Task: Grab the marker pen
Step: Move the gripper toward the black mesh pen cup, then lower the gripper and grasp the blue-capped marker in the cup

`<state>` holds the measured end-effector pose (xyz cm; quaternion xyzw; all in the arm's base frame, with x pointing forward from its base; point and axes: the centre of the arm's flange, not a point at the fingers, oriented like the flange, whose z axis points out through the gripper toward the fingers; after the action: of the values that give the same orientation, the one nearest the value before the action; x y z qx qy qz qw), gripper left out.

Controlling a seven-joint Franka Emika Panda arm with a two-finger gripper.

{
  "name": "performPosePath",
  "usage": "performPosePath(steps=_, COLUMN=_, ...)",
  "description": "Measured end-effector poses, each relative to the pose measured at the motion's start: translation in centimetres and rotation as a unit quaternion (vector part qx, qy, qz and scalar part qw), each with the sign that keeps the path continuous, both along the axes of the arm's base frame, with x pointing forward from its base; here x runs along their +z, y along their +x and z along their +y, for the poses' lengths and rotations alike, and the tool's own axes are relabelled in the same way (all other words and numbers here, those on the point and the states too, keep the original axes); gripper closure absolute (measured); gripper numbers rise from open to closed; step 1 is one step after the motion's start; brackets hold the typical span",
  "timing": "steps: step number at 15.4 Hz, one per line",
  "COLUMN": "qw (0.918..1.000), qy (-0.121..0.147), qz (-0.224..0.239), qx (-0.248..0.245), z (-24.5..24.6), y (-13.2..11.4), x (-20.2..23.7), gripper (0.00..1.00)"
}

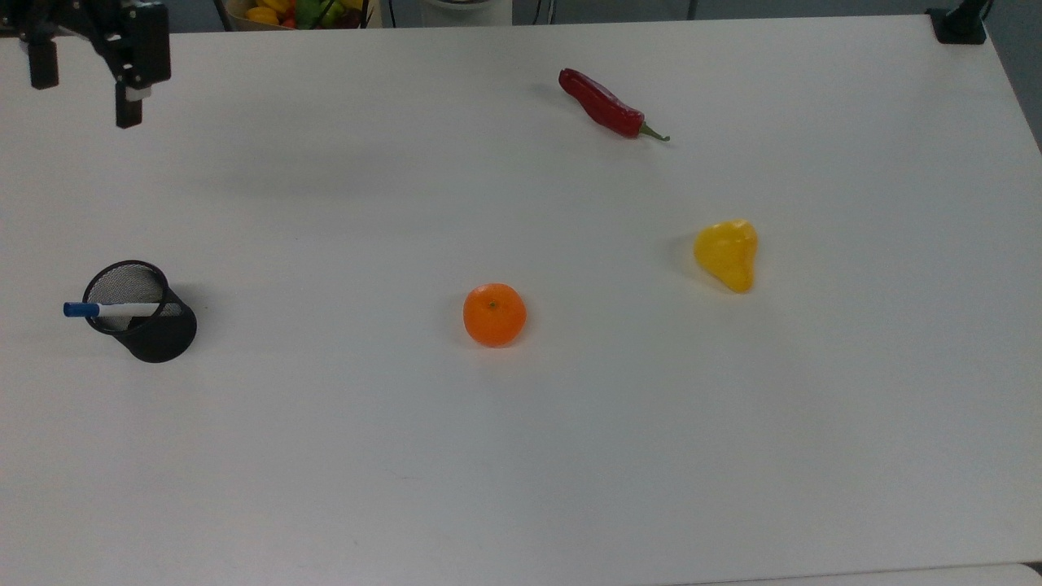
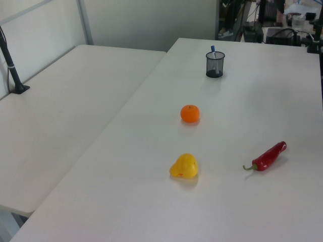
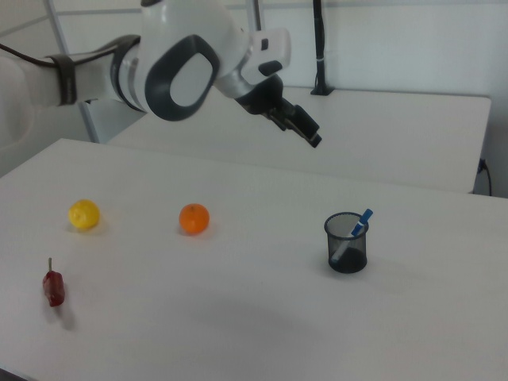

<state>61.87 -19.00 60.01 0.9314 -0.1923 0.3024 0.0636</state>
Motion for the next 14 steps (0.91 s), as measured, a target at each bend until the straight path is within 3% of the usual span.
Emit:
performPosePath(steps=6, qw=0.9968, qy=-0.007, qz=-0.058, qx=-0.054, z=-2.4, y=2.3, x=-4.3, gripper=0.13)
performPosePath(steps=10, qw=0.9936, qy=-0.016, qz=-0.087, qx=-0.071, z=-3.3, y=3.7, x=-8.1, gripper=0.26)
performPosePath(steps=14, qw=0.9916, qy=-0.026, qz=-0.100, qx=-0.078, z=-4.0, y=4.7, x=-12.0, gripper=0.27)
